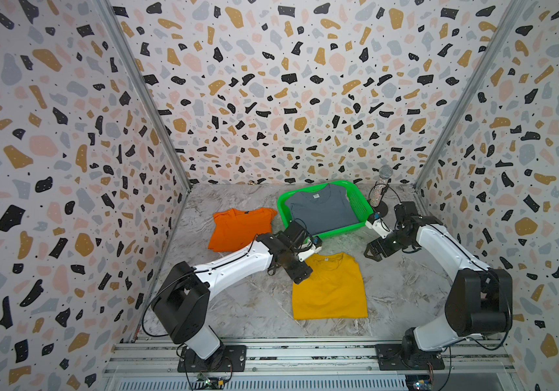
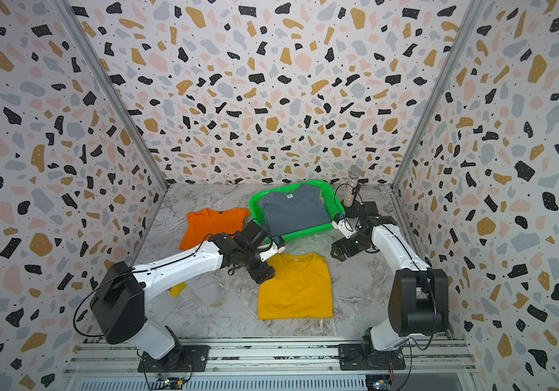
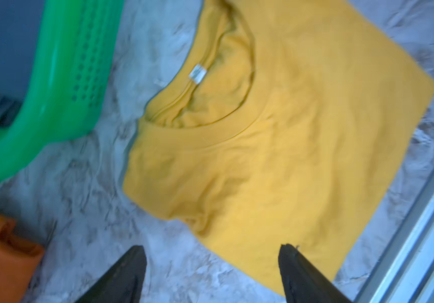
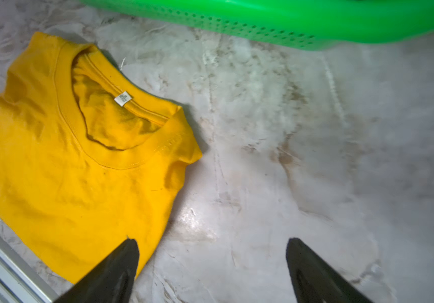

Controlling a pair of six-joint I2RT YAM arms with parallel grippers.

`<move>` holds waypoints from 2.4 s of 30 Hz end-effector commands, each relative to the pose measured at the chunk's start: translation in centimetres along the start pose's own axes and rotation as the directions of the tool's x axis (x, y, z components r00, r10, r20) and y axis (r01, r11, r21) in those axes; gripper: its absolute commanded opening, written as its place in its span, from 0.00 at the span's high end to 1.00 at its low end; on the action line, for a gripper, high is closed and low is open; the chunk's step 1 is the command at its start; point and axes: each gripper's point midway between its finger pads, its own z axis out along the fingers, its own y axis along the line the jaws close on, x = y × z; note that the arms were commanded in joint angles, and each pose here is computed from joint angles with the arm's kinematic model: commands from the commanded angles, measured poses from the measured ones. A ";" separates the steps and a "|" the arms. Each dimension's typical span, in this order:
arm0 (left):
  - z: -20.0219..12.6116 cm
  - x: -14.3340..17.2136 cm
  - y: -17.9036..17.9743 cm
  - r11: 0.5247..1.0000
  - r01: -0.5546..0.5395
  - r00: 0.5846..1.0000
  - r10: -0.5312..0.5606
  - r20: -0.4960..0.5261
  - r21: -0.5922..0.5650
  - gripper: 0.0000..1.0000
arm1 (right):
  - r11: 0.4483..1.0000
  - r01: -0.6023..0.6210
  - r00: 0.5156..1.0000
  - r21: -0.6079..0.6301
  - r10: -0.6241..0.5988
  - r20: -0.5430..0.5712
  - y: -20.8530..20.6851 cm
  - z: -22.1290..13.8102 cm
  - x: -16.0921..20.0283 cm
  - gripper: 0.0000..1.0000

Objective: Put the folded t-shirts into the basket
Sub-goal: Move the T-shirt to the center of the board, then pick up the T-shirt from the center of the board.

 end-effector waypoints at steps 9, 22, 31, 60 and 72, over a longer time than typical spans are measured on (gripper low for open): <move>4.4 -1.3 2.5 0.998 0.013 1.000 -0.013 0.013 -0.059 0.19 | 0.987 0.133 0.984 -0.092 -0.142 -0.104 2.2 6.0 0.6 0.24; 7.1 -0.1 2.0 0.998 0.066 0.997 -0.066 -0.028 -0.021 0.22 | 0.969 0.217 0.961 -0.118 -0.233 -0.150 3.8 8.0 1.7 0.31; 8.7 1.8 1.4 0.996 0.090 0.994 -0.090 -0.063 0.001 0.28 | 0.953 0.273 0.932 -0.128 -0.295 -0.209 4.6 9.5 2.8 0.41; 4.4 -2.1 -0.4 0.983 0.113 0.980 -0.135 0.149 0.148 1.00 | 0.948 0.317 0.948 -0.017 -0.316 0.051 6.2 4.5 -1.8 1.00; -0.5 -4.6 -0.4 0.988 0.015 0.954 -0.060 0.294 0.152 1.00 | 0.910 0.393 0.897 0.131 -0.411 0.163 6.7 -1.1 -3.8 1.00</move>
